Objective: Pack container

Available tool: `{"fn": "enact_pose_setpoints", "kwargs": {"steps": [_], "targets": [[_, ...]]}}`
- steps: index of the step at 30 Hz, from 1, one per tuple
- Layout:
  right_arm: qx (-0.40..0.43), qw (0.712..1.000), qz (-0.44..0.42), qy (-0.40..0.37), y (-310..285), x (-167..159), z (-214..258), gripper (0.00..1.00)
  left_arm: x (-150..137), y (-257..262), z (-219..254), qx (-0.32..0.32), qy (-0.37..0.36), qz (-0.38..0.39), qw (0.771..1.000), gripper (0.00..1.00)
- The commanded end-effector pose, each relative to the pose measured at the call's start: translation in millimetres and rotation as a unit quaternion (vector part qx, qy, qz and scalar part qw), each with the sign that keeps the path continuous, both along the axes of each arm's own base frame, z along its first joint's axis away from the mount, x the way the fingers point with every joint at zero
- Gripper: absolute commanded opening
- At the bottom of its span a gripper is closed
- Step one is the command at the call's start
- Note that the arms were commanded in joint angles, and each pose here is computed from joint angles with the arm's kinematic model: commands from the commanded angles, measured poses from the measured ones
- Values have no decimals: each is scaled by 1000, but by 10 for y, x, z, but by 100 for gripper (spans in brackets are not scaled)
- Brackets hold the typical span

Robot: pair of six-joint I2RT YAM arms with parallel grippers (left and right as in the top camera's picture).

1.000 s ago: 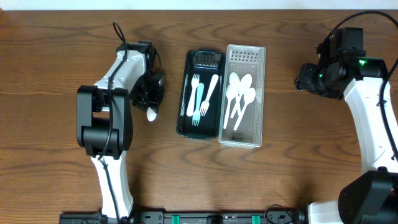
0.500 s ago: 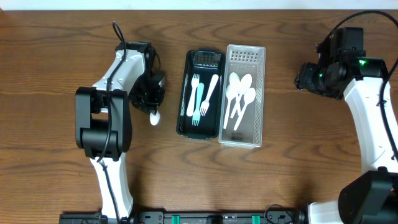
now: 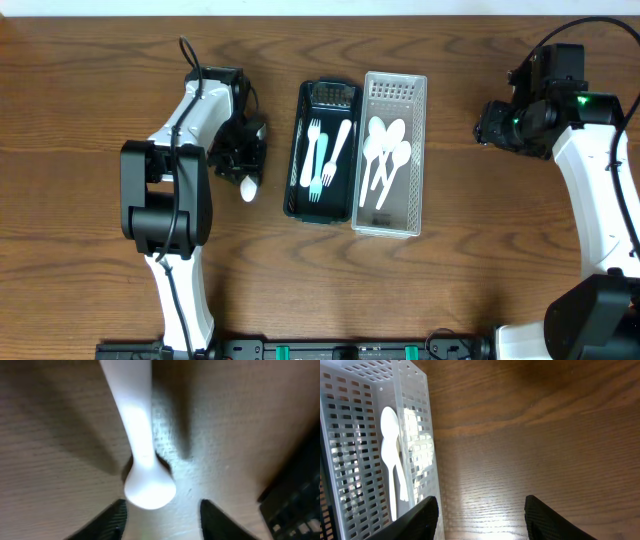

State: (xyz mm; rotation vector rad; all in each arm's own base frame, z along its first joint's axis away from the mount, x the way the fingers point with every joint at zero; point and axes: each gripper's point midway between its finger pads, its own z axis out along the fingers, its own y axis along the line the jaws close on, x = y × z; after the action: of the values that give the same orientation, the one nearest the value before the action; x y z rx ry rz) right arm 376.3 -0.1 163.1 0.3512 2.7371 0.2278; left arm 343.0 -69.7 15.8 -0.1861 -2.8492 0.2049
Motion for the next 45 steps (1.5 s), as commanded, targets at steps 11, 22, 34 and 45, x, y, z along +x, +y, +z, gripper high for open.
{"fn": "enact_pose_setpoints", "kwargs": {"steps": [11,22,34,45], "targets": [[4,1000,-6,1,-5,-1,-3,59,79,112,-207,76,-45,39,995,50],[-5,1000,-9,2,-38,-2,-7,60,-171,174,-504,87,-25,43,995,48],[-4,1000,-9,1,-37,4,-4,60,-272,135,-537,78,-9,54,995,31],[-4,1000,-10,4,-36,-11,-10,60,-49,112,-78,64,-79,57,993,29]]}}
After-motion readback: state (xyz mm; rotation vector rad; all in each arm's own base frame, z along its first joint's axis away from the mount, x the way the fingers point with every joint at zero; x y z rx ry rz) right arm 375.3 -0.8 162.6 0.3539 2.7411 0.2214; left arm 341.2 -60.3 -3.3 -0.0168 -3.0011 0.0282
